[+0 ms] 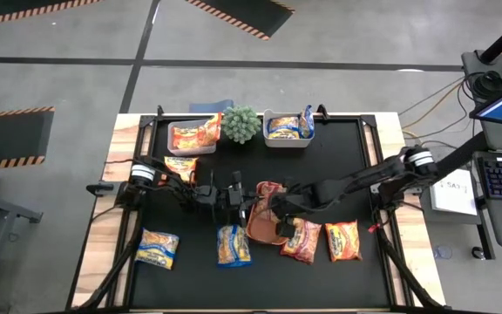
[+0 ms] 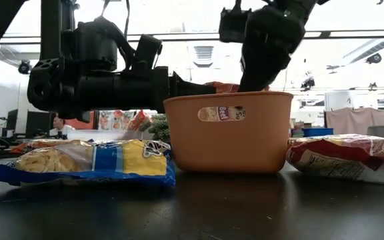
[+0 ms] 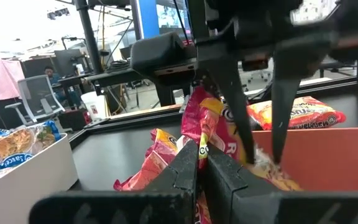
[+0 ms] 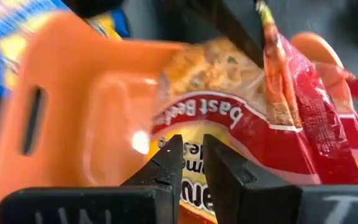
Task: Sort Maruchan noodles
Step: Put the red noodle pack into the orange bin, then put the blue noodle pack into the gray bin
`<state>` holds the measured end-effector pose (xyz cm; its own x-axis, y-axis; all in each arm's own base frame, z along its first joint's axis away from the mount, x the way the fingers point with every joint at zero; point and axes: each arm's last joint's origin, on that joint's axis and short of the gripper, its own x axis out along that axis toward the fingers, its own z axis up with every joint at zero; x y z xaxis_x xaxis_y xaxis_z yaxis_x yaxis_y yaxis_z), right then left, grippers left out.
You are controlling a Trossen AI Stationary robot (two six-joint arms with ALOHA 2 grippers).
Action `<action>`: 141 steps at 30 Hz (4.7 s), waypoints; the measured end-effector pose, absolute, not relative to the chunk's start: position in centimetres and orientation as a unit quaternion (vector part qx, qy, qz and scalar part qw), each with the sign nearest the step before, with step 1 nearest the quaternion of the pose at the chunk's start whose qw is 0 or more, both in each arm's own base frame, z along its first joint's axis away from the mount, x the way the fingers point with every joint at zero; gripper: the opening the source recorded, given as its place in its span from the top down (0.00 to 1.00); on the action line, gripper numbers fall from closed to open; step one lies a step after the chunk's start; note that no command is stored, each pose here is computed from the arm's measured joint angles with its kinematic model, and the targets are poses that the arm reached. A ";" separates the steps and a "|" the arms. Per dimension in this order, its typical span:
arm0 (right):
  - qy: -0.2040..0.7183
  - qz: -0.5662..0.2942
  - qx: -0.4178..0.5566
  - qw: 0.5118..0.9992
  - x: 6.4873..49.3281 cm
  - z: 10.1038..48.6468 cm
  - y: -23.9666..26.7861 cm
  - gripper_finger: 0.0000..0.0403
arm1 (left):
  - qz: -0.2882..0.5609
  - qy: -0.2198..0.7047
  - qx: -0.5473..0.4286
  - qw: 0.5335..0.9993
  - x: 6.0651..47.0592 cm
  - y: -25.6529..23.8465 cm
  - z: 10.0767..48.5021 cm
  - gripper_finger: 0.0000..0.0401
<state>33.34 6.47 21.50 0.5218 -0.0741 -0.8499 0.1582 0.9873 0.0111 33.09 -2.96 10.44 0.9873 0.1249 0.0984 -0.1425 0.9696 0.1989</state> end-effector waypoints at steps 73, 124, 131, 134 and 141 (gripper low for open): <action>0.161 -0.054 -0.094 0.981 25.1 27.0 5.2 0.87 | 0.013 0.278 -0.100 0.955 22.1 -4.5 15.5 0.63; 0.156 -0.020 -0.027 0.987 28.8 27.7 4.7 0.87 | -0.096 0.305 -0.088 0.943 23.2 -6.6 13.5 1.00; 0.228 -0.016 -0.021 0.973 32.9 27.8 5.3 0.87 | -0.106 0.295 -0.069 0.947 22.9 -6.7 14.2 1.00; 0.275 -0.015 -0.009 0.961 34.7 28.0 5.5 0.84 | -0.113 0.294 -0.061 0.947 22.8 -6.9 14.2 1.00; 0.349 0.054 0.025 0.935 39.0 27.6 6.1 0.66 | -0.121 0.287 -0.050 0.949 22.6 -7.4 14.5 1.00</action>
<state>39.02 6.09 27.60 0.7504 0.1186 -0.6503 -0.0832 0.9929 0.0850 22.58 -7.37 14.54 0.8059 -0.2577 -0.5330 0.2008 0.9659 -0.1634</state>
